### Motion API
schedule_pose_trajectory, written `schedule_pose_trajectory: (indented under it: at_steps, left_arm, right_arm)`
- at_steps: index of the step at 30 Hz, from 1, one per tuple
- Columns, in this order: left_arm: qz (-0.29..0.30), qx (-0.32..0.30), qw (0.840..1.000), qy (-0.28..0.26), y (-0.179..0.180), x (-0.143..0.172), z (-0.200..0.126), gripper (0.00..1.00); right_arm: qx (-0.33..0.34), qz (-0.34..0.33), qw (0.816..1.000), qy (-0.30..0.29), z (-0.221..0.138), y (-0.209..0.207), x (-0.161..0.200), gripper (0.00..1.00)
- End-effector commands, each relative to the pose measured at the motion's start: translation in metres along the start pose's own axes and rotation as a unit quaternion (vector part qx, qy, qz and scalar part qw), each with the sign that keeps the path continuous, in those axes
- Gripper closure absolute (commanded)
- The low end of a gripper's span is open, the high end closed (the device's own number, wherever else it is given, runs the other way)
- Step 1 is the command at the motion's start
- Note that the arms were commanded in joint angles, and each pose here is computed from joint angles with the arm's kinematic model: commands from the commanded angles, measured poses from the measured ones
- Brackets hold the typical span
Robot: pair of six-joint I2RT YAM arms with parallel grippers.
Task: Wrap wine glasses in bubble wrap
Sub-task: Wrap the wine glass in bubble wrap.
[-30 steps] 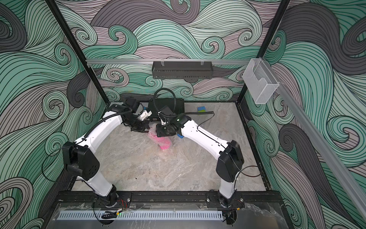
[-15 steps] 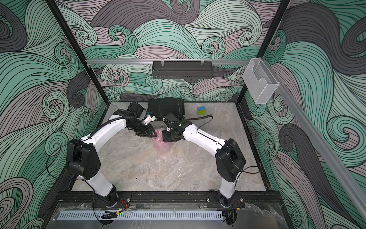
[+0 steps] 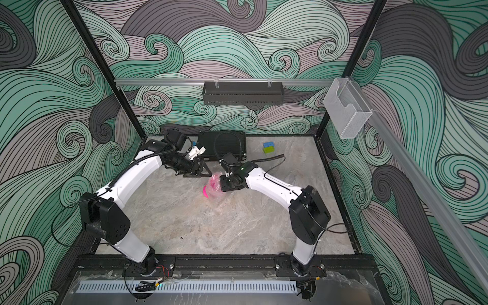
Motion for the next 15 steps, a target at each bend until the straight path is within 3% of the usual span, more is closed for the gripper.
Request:
schedule_pose_trajectory:
  at_steps: [1,10,15]
  left_arm:
    - [-0.020,0.013,1.000,0.012,0.002,-0.009,0.009,0.23]
    - [-0.052,0.006,0.998,0.045,0.024,-0.014,0.039,0.20]
    - [-0.049,-0.065,0.994,0.066,0.053,-0.002,0.049,0.27]
  right_arm:
    - [0.024,-0.019,1.000,0.007,-0.003,0.001,-0.003,0.60]
    - [0.015,-0.053,0.998,0.028,0.003,0.021,-0.009,0.61]
    - [0.012,-0.059,0.998,0.029,-0.003,0.024,-0.014,0.59]
Point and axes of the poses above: each gripper's point midway between its finger pads, its own z axis out along the fingers, its own y axis along the line the jaws close on, x = y × z, the point moved 5 cm from there along -z, back along the fingers, and after that the axes turned 2 degrees about -z, right-handed, at the moved point
